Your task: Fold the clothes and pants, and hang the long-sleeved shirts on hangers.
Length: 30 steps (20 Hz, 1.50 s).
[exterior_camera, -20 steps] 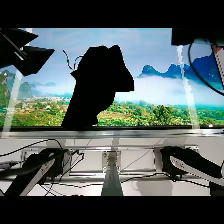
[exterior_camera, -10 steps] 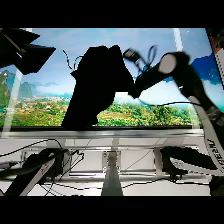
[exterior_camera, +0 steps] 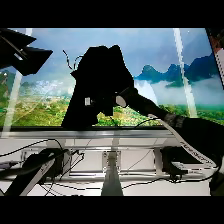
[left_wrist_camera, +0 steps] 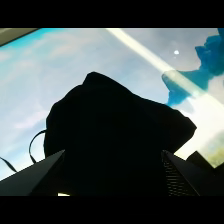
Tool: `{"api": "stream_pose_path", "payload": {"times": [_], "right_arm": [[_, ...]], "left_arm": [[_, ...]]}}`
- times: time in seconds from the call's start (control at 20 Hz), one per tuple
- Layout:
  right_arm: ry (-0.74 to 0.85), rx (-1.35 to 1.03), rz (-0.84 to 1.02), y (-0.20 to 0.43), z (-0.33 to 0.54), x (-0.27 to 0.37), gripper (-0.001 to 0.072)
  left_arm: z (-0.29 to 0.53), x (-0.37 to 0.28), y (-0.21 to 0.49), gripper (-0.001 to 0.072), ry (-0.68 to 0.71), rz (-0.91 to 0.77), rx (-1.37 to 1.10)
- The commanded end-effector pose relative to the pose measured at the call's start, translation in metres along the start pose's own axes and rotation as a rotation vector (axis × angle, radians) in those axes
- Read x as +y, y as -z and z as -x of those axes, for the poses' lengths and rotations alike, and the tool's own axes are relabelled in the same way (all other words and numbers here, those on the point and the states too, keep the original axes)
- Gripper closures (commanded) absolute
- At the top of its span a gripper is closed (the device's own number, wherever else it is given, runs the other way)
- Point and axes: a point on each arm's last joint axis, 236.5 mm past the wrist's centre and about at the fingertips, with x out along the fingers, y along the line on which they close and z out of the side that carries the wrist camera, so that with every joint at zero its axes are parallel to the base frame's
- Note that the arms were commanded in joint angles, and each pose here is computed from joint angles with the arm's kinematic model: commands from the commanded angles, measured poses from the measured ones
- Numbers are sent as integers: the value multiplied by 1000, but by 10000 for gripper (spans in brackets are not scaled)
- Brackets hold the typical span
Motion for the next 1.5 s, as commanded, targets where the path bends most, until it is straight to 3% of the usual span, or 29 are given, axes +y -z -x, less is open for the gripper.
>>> {"api": "stream_pose_path", "payload": {"times": [0.0,0.5,0.55,0.6,0.65,0.75,0.8,0.95,1.05,1.3,1.45], "right_arm": [[5,12,107,-2,-31,9,153],[-66,40,94,-3,-55,11,167],[-51,33,96,-5,-55,8,246],[-42,27,97,-7,-55,5,479],[-36,23,98,-9,-54,3,622],[-7,8,111,-19,-48,-9,651],[23,4,130,-24,-41,-21,687],[135,-44,108,-40,-6,-69,687],[233,-77,28,-40,33,-112,686],[528,-177,-464,28,170,-222,687],[679,-218,-795,106,249,-256,687]], "left_arm": [[0,4,2,7,-16,-6,10],[0,4,2,7,-16,-7,10],[0,4,2,7,-16,-6,10],[0,4,2,7,-16,-6,10],[0,4,2,10,-16,-6,10],[0,5,1,18,-21,-6,6],[0,6,0,44,-26,-5,1],[0,16,-4,508,-69,-10,-17],[2,33,0,697,-137,-6,0],[-1,81,79,697,-261,247,173],[-32,48,184,697,-114,598,327]]}}
